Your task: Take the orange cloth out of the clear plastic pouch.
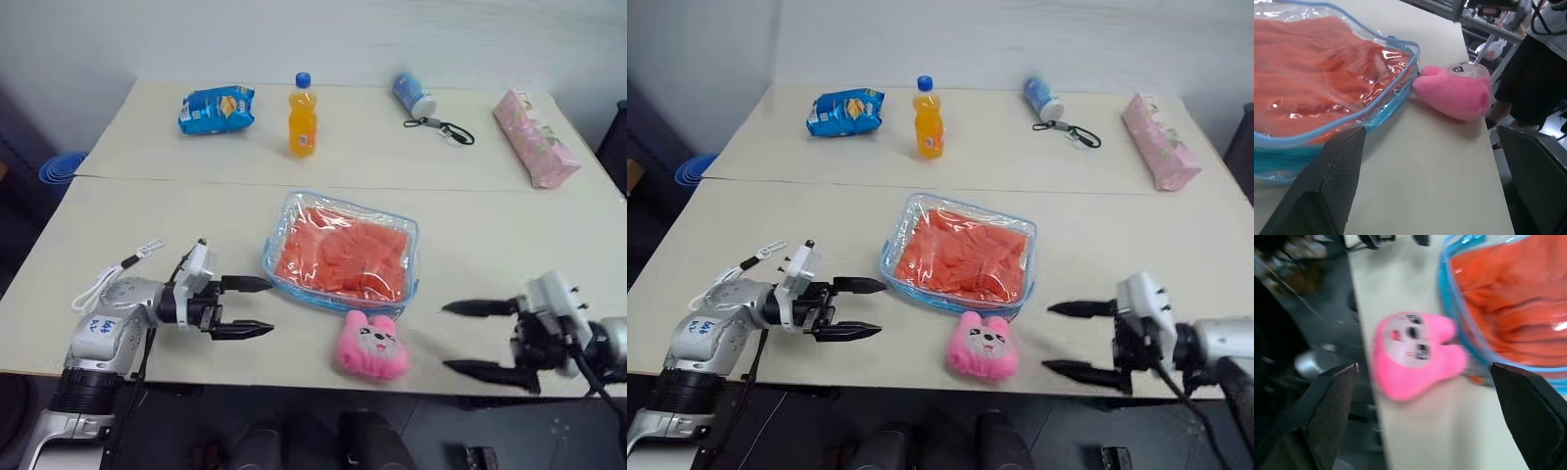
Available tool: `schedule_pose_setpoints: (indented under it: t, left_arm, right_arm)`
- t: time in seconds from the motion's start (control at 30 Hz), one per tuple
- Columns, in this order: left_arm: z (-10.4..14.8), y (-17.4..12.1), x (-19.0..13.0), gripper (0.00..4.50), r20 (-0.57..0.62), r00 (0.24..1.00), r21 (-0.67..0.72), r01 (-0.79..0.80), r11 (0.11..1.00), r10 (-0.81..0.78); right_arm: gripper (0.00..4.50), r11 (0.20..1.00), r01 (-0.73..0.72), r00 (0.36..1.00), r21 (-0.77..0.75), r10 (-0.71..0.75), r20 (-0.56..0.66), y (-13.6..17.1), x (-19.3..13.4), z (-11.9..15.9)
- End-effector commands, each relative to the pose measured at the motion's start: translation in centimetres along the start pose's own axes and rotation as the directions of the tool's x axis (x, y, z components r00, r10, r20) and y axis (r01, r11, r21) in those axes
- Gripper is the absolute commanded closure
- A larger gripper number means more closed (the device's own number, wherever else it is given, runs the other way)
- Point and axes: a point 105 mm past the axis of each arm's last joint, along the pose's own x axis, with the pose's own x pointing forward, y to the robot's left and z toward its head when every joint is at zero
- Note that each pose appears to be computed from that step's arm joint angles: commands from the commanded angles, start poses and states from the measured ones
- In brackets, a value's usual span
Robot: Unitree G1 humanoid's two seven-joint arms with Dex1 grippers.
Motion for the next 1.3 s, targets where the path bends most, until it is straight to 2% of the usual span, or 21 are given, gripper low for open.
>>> schedule_pose_setpoints:
  t: [0.03, 0.17, 0.3, 0.4, 0.43, 0.5, 0.8, 0.87, 1.3]
  left_arm:
    - [1.8, -0.6, -0.1, 0.0, 0.007, 0.999, 0.161, 0.038, 0.986, -0.039]
    - [2.3, -1.9, 0.3, 0.0, -0.043, 0.993, 0.263, 0.121, 0.957, -0.114]
    - [2.0, -2.4, 0.3, 0.0, -0.08, 0.986, 0.291, 0.161, 0.943, -0.144]
    - [1.6, -2.8, 0.8, 0.0, -0.104, 0.98, 0.305, 0.192, 0.933, -0.168]
    - [1.6, -2.9, 0.9, 0.0, -0.108, 0.979, 0.306, 0.197, 0.931, -0.172]
    - [1.4, -3.0, 1.2, 0.0, -0.115, 0.977, 0.298, 0.206, 0.932, -0.179]
    - [0.6, -3.1, 2.9, 0.0, -0.131, 0.97, 0.306, 0.235, 0.922, -0.204]
    - [0.4, -3.1, 3.3, 0.0, -0.136, 0.969, 0.312, 0.24, 0.919, -0.207]
    - [-1.0, -3.0, 10.1, 0.0, -0.094, 0.981, 0.396, 0.192, 0.898, -0.169]
  right_arm:
    - [0.02, 0.933, 0.036, 0.989, -0.359, -0.084, -0.12, -3.0, 0.2, -2.1]
    - [0.02, 0.829, 0.023, 0.99, -0.559, -0.098, -0.105, -5.2, 2.9, -2.8]
    - [0.02, 0.764, 0.033, 0.991, -0.644, -0.107, -0.077, -6.8, 4.8, -2.4]
    - [0.02, 0.746, 0.012, 0.993, -0.665, -0.088, -0.081, -7.3, 5.8, -2.4]
    - [0.39, 0.741, -0.001, 0.993, -0.672, -0.078, -0.087, -7.3, 6.0, -2.5]
    - [0.84, 0.747, -0.012, 0.994, -0.665, -0.063, -0.089, -7.5, 6.3, -2.5]
    - [4.01, 0.736, -0.043, 0.996, -0.675, -0.023, -0.089, -7.4, 7.6, -2.8]
    - [4.44, 0.739, -0.047, 0.996, -0.672, -0.018, -0.089, -7.4, 7.7, -3.0]
    - [4.44, 0.753, -0.03, 0.994, -0.657, -0.046, -0.098, -8.1, 5.7, -2.7]
